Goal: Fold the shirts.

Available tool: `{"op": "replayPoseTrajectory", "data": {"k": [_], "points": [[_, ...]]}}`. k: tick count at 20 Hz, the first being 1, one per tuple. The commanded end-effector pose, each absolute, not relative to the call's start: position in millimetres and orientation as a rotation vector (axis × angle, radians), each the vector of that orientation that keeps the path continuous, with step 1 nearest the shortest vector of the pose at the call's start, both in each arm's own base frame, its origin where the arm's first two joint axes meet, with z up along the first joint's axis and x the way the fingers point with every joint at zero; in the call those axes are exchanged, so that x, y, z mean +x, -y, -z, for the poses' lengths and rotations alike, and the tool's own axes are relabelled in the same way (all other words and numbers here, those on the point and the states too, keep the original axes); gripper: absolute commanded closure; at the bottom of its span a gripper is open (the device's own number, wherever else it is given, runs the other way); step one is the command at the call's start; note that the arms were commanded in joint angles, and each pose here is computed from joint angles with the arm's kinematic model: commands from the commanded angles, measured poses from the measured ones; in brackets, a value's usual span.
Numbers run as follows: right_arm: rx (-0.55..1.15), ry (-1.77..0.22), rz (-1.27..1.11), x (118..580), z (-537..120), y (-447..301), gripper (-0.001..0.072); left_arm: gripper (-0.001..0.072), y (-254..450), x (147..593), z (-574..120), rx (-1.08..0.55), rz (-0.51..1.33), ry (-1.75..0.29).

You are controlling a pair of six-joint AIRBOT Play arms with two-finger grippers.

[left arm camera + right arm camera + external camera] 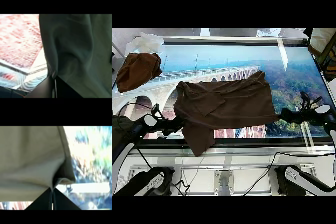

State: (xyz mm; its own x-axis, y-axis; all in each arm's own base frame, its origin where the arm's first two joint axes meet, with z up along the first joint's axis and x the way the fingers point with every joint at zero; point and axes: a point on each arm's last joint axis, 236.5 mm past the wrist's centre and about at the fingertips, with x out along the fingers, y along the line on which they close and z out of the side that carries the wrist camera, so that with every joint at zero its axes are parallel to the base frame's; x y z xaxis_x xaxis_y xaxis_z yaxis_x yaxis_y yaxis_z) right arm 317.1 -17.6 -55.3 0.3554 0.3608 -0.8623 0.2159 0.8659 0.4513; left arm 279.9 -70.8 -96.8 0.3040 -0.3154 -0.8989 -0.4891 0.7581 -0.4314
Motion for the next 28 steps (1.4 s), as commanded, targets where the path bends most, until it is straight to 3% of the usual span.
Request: {"op": "replayPoseTrajectory", "data": {"k": [1,5,6,8,9,12,15,19,28], "points": [[0.54,-1.144,-0.096,340,34,24,0.0683,0.0695,70,281,96,-0.754,-0.132,-1.287],[0.54,-1.14,-0.08,352,49,24,0.0682,0.0694,70,281,96,-0.755,-0.132,-1.286],[0.53,-1.132,-0.074,358,54,23,0.0654,0.0695,70,281,96,-0.754,-0.132,-1.286],[0.518,-1.106,-0.054,371,63,22,0.0339,0.0694,70,281,96,-0.755,-0.132,-1.286],[0.515,-1.105,-0.05,374,67,22,0.0263,0.0694,70,281,96,-0.755,-0.132,-1.287],[0.486,-1.13,-0.013,368,73,35,0.0265,0.0694,70,281,96,-0.754,-0.132,-1.286],[0.473,-1.273,0.025,331,87,52,0.0265,0.0695,70,281,96,-0.754,-0.132,-1.286],[0.575,-1.391,0.051,290,90,70,0.0265,0.0695,70,281,96,-0.752,-0.13,-1.286],[0.742,-1.315,-0.001,301,83,53,0.0264,0.0695,72,281,96,-0.758,-0.126,-1.288]]}}
